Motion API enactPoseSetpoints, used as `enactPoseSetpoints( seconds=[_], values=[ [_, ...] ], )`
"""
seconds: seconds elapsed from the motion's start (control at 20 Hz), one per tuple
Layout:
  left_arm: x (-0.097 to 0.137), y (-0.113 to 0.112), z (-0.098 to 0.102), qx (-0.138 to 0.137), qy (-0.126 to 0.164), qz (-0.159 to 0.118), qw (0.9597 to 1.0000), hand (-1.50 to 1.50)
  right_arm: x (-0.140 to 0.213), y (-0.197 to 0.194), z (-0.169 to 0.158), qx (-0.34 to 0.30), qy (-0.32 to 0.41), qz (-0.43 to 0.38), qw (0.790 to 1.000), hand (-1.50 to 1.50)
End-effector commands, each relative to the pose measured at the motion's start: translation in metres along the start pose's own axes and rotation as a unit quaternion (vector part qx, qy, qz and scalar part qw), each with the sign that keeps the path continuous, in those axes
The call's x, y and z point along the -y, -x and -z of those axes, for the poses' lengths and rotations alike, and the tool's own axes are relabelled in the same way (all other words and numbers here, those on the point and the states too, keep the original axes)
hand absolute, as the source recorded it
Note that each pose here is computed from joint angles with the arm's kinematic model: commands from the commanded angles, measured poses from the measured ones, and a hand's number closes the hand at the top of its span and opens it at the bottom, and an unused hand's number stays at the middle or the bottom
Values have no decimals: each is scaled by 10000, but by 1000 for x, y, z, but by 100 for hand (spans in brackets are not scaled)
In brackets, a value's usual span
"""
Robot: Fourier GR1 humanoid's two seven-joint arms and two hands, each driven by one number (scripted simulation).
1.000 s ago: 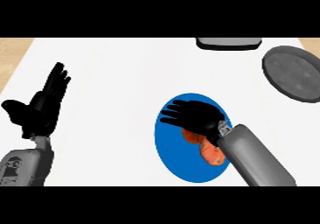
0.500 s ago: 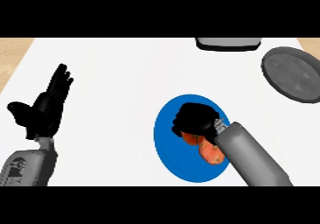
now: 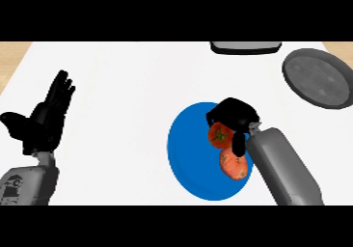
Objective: Pick the tomato from the plate and place it in the pan
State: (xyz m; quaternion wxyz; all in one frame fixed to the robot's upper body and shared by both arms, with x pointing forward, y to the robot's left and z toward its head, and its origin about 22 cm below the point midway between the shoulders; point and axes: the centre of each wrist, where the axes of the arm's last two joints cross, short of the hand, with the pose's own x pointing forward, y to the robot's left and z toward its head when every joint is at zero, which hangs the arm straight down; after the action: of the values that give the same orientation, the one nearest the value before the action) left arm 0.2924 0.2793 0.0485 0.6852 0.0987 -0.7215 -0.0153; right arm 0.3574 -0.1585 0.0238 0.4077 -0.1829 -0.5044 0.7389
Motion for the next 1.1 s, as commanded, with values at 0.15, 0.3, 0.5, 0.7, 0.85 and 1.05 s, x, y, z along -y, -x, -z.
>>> enactPoseSetpoints(
  seconds=[0.15, 0.3, 0.5, 0.7, 0.85, 1.05],
  values=[
    [-1, 1, -3, 7, -18, -8, 10000, 0, 7, 34, -9, -3241, 660, 2032, 9216, 150],
    [4, -9, 3, 64, 115, 5, 9999, 0, 56, 28, -10, -4074, 2007, 1774, 8731, 150],
    [18, 6, -2, 22, 228, 50, 9997, 0, 95, 8, -3, -4417, 3122, 1736, 8230, 150],
    [1, 5, 5, 13, 73, -37, 10000, 0, 117, 1, -3, -4661, 3754, 1824, 7801, 150],
    [6, 10, -3, 39, 118, 1, 9999, 0, 139, 6, -8, -4839, 4110, 1721, 7532, 150],
    [2, -16, 18, 80, 105, -23, 9999, 0, 138, 55, -37, -4760, 4666, 2236, 7111, 150]
  ],
)
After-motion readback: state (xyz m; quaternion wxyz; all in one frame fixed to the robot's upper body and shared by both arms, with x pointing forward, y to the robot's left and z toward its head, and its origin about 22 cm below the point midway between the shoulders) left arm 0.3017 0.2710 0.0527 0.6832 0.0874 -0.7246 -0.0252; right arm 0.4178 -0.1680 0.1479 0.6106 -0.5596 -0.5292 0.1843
